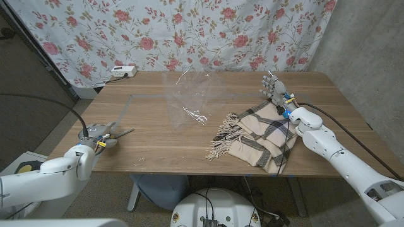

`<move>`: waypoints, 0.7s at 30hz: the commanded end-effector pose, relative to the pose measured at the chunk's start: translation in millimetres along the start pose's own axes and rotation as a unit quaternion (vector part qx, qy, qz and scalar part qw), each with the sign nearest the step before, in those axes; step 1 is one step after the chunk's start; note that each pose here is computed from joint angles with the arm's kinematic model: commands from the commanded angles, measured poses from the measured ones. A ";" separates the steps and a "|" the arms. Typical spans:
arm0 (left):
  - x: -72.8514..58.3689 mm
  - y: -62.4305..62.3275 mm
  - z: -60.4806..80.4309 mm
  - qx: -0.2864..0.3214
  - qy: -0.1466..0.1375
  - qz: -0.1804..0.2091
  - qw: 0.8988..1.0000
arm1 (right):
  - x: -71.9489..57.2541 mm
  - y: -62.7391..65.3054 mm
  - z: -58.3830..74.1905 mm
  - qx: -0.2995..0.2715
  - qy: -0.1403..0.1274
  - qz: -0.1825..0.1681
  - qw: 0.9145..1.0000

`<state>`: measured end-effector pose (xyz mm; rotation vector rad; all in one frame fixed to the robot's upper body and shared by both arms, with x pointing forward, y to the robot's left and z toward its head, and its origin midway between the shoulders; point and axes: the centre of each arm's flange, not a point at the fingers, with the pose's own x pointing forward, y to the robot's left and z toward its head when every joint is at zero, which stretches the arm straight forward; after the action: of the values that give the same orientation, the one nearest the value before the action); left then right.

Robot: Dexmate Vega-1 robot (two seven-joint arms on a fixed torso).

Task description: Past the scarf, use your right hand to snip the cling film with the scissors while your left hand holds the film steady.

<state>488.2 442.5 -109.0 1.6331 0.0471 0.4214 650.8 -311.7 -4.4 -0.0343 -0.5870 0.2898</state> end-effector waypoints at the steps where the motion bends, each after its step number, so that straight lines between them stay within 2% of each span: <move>1: -4.4 -3.5 -2.2 -0.011 -0.002 -0.003 1.000 | 0.1 2.1 -1.1 0.000 0.002 0.002 1.000; 21: -3.7 -11.6 4.5 -0.006 -0.009 -0.007 1.000 | 0.7 3.5 -2.6 0.006 0.002 0.001 1.000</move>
<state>485.3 441.7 -114.6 1.6214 0.0353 0.4098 651.1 -309.1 -5.9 -0.0322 -0.5827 0.2927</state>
